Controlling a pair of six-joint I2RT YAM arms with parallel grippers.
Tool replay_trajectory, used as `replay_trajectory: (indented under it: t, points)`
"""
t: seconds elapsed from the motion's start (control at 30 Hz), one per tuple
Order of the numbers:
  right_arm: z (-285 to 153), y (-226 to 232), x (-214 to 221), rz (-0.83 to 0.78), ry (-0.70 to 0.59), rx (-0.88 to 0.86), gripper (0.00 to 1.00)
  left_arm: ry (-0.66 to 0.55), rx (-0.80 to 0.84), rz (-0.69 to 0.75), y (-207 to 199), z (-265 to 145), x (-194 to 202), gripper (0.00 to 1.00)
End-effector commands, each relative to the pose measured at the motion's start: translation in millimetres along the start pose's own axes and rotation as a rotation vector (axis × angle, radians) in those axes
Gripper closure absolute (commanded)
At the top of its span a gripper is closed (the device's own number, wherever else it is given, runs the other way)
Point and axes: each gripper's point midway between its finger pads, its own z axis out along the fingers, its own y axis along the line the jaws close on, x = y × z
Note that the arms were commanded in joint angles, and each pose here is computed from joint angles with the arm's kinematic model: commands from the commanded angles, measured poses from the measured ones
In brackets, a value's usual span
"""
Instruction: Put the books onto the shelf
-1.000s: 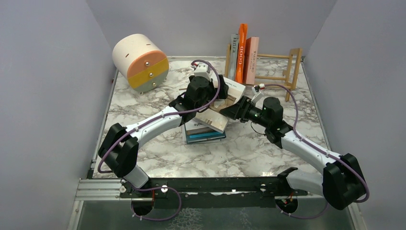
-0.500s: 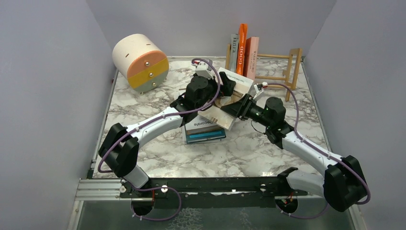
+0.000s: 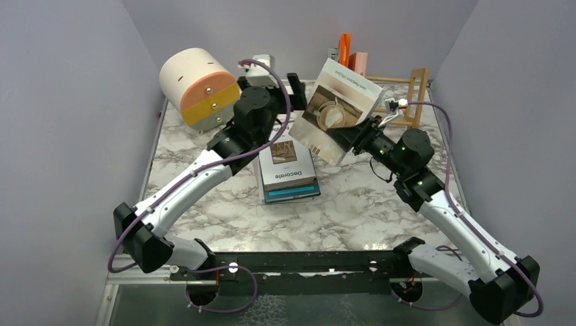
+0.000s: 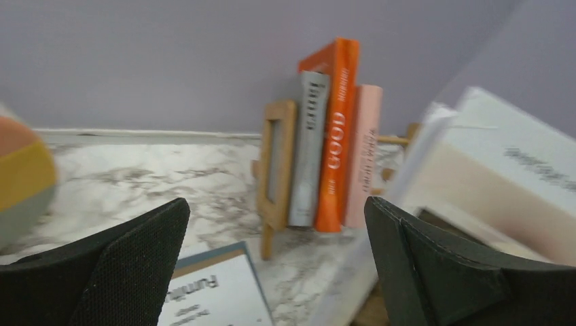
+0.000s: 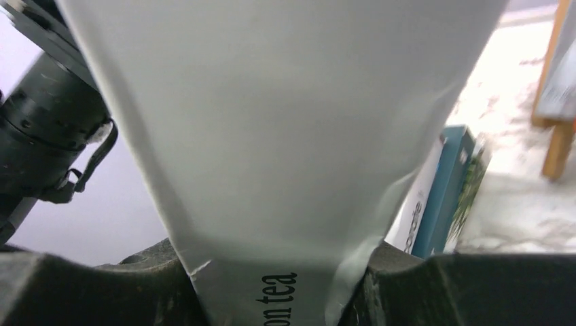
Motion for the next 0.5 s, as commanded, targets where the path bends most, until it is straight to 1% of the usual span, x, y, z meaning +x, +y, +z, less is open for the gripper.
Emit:
replay_trajectory:
  t: [0.0, 0.03, 0.1, 0.2, 0.33, 0.47]
  points:
    - [-10, 6, -55, -0.191, -0.151, 0.114, 0.95, -0.055, -0.267, 0.110, 75, -33, -35, 0.01]
    - [-11, 5, -66, -0.217, -0.175, 0.142, 0.95, -0.067, -0.281, 0.106, 81, -38, -41, 0.01]
    - [-14, 2, -87, -0.266, -0.221, 0.217, 0.97, -0.056, -0.300, 0.111, 93, -45, -35, 0.01]
    - [-18, -3, -121, -0.348, -0.297, 0.335, 0.98, -0.040, -0.306, 0.114, 100, -52, -26, 0.01]
    - [-17, -10, -166, -0.457, -0.376, 0.492, 0.98, 0.010, -0.299, 0.117, 104, -50, -2, 0.01]
    - [-15, -25, -202, -0.564, -0.425, 0.668, 0.99, 0.088, -0.282, 0.126, 105, -45, 26, 0.01]
